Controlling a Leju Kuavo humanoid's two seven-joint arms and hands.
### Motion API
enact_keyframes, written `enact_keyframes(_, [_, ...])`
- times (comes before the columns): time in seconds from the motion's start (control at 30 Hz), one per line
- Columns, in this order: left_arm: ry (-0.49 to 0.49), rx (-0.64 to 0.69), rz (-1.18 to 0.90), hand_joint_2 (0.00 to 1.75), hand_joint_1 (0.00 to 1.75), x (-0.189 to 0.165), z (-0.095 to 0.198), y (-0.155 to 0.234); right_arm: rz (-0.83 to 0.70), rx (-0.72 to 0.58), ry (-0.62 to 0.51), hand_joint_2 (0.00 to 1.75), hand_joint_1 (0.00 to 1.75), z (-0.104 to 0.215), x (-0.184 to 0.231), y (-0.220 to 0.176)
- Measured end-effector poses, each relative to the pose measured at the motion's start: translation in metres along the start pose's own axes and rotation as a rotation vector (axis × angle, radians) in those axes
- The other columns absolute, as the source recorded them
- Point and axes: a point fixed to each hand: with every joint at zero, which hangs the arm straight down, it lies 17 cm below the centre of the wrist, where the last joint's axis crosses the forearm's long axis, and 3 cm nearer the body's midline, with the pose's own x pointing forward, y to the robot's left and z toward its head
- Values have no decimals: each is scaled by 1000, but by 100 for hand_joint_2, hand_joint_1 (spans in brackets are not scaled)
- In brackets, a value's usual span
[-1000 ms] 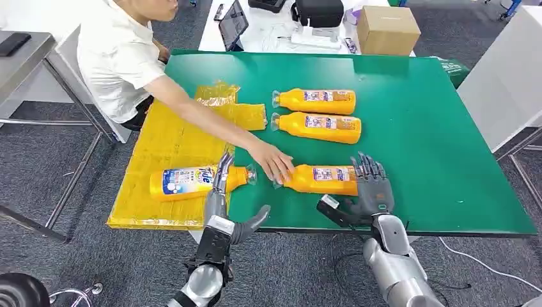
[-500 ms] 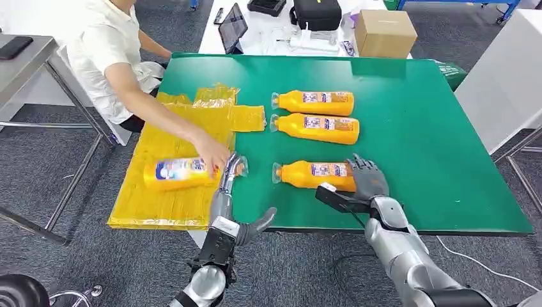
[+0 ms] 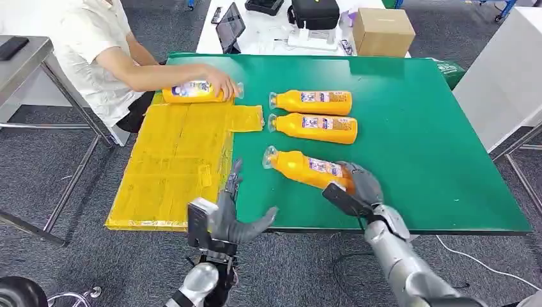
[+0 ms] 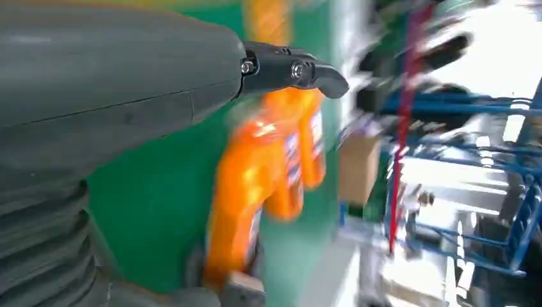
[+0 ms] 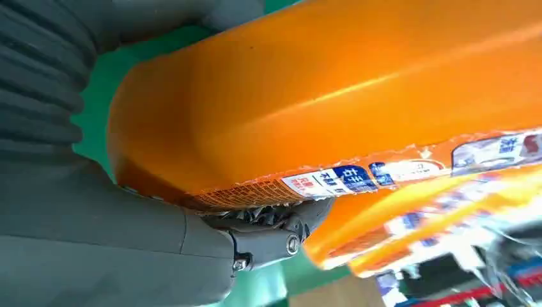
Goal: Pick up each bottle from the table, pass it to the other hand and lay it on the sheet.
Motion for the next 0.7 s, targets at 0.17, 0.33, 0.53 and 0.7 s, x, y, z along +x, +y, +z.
enact_keyframes(0.17, [62,112,148,175,0,-10,6,31,-243,-136,-10,175,175,13,30,5])
enact_keyframes(0.33, [65,128,162,175,0,-9,9,38,-282,-154,-33,175,175,20,47,10])
enact_keyframes(0.53, [110,109,224,175,0,-15,14,36,-371,-181,-84,175,175,23,71,10])
enact_keyframes(0.7, [91,29,248,175,0,-4,14,18,-423,-61,-187,175,173,21,123,44])
